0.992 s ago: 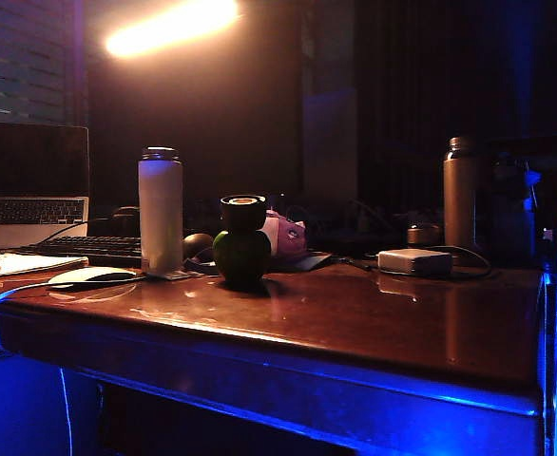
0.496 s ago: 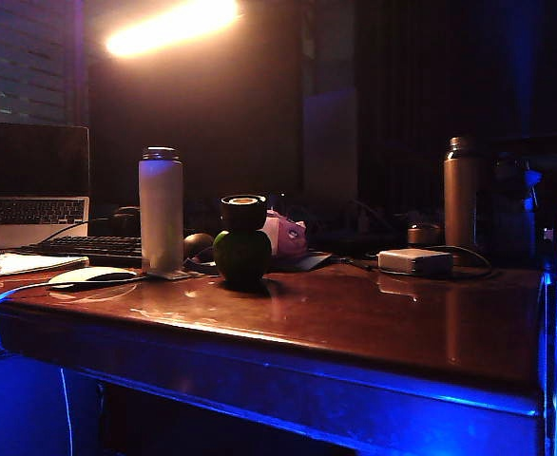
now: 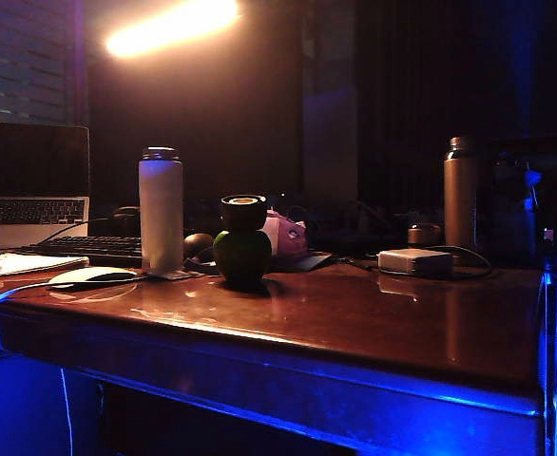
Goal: Stack the black thermos bottle cap from the table onto the green apple.
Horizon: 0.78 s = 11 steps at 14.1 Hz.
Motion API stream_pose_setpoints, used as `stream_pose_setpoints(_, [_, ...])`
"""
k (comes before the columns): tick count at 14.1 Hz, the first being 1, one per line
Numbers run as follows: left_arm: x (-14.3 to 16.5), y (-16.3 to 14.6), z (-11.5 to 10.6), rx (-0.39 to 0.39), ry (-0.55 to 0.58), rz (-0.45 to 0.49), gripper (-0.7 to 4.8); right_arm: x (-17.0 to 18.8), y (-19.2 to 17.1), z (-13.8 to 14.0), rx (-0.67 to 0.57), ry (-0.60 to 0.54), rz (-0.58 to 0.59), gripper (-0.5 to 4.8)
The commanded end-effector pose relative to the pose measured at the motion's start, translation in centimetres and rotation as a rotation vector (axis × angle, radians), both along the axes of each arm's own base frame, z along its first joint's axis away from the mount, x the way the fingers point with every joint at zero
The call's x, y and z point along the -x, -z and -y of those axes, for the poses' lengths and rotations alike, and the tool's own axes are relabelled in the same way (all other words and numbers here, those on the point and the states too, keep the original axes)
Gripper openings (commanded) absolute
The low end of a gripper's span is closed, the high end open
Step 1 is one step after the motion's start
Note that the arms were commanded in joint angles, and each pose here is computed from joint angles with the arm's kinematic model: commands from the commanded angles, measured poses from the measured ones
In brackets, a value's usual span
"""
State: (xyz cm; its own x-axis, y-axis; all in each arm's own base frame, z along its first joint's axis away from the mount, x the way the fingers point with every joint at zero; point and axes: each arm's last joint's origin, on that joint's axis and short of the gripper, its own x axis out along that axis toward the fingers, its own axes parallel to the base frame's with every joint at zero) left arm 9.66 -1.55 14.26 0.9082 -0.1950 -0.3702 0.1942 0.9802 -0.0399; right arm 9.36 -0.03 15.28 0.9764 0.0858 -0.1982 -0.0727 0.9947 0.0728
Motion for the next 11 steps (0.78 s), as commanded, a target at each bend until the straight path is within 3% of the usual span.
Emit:
stream_pose_setpoints(1, [0.1, 0.0, 0.0, 0.000, -0.002, 0.007, -0.03, 0.0, 0.0, 0.0, -0.004, -0.003, 0.002, -0.05])
stream_pose_setpoints(5, [0.5, -1.5, -0.6, -0.096, -0.118, 0.198, -0.03, 0.0, 0.0, 0.0, -0.004, -0.003, 0.002, -0.05])
stream_pose_setpoints(11, [0.1, -0.5, -1.5, -0.090, -0.164, 0.214, -0.03, 0.0, 0.0, 0.0, -0.004, -0.004, 0.002, -0.05])
